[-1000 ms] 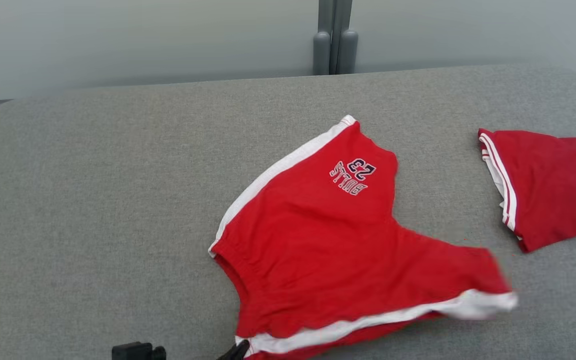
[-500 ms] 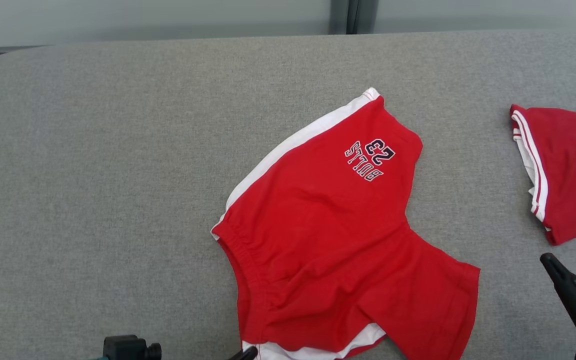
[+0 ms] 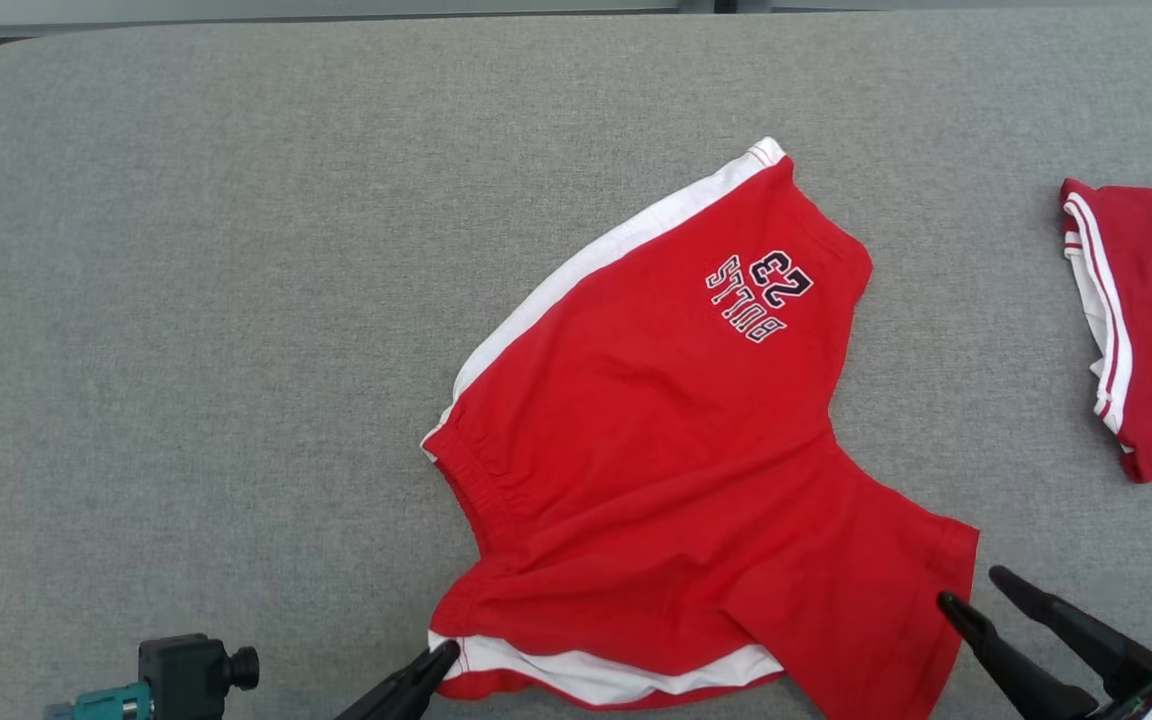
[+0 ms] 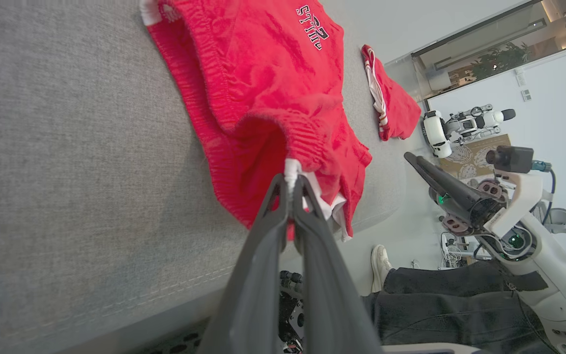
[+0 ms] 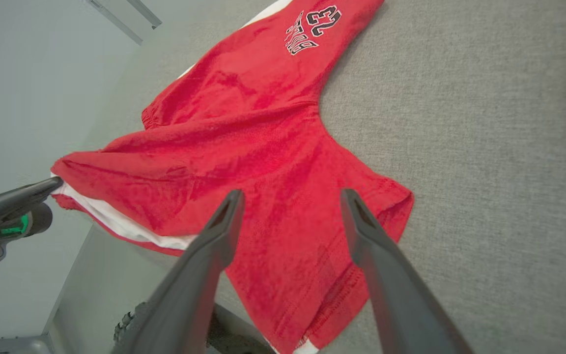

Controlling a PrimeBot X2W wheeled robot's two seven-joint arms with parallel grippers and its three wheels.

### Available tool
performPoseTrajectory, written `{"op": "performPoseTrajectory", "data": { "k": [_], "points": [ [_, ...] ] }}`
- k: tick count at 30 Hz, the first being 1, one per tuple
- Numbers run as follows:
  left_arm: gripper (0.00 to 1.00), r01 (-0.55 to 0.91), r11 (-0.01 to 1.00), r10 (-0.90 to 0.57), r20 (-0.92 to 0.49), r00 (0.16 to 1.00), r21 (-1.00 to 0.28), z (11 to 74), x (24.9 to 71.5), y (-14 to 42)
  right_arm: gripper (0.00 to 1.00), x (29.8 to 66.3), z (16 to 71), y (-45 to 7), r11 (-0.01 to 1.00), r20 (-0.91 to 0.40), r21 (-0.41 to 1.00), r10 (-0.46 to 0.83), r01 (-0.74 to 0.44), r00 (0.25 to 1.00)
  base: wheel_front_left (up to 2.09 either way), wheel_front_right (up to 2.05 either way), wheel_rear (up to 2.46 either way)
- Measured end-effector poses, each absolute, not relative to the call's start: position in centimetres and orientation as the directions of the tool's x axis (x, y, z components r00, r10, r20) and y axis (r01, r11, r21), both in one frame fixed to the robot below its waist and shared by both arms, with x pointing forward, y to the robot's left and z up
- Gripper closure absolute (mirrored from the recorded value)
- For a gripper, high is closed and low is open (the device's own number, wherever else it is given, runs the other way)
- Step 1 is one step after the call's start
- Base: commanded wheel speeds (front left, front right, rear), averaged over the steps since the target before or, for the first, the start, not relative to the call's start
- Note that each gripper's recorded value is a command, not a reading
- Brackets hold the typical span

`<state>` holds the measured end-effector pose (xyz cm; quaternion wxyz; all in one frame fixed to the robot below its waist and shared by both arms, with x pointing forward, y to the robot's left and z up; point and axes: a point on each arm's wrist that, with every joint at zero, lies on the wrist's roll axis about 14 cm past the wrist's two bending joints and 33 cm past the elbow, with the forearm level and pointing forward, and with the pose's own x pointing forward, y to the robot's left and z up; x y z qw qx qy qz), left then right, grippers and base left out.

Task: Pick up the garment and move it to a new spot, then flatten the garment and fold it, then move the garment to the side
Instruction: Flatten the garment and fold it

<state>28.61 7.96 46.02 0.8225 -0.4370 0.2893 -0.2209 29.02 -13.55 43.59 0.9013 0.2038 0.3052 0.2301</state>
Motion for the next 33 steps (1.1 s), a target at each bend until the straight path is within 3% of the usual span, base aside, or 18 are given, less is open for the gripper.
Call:
{"op": "performPoseTrajectory", "data": {
  "k": [7, 14, 20, 33],
  "points": [
    [1.0, 0.137, 0.522, -0.636, -0.278, 0.72, -0.842, 46.2, 29.0, 7.6, 0.0, 25.0, 41.8, -13.5, 0.82, -0.574, 0.502, 0.554, -0.275, 0.603, 0.0, 0.0, 0.0],
    [1.0, 0.159, 0.504, -0.669, -0.268, 0.693, -0.849, 46.3, 29.3, 6.7, 0.0, 20.4, 39.0, -15.6, 0.872, -0.734, 0.441, 0.487, -0.213, 0.474, 0.0, 0.0, 0.0],
    [1.0, 0.164, 0.498, -0.695, -0.278, 0.663, -0.852, 45.8, 29.5, 6.1, 0.0, 19.2, 38.5, -14.0, 0.855, -0.733, 0.483, 0.513, -0.189, 0.446, 0.0, 0.0, 0.0],
    [1.0, 0.165, 0.497, -0.701, -0.282, 0.655, -0.852, 45.7, 29.6, 6.0, 0.0, 20.4, 37.4, -11.3, 0.836, -0.728, 0.449, 0.547, -0.315, 0.414, 0.0, 0.0, 0.0]
  ]
}}
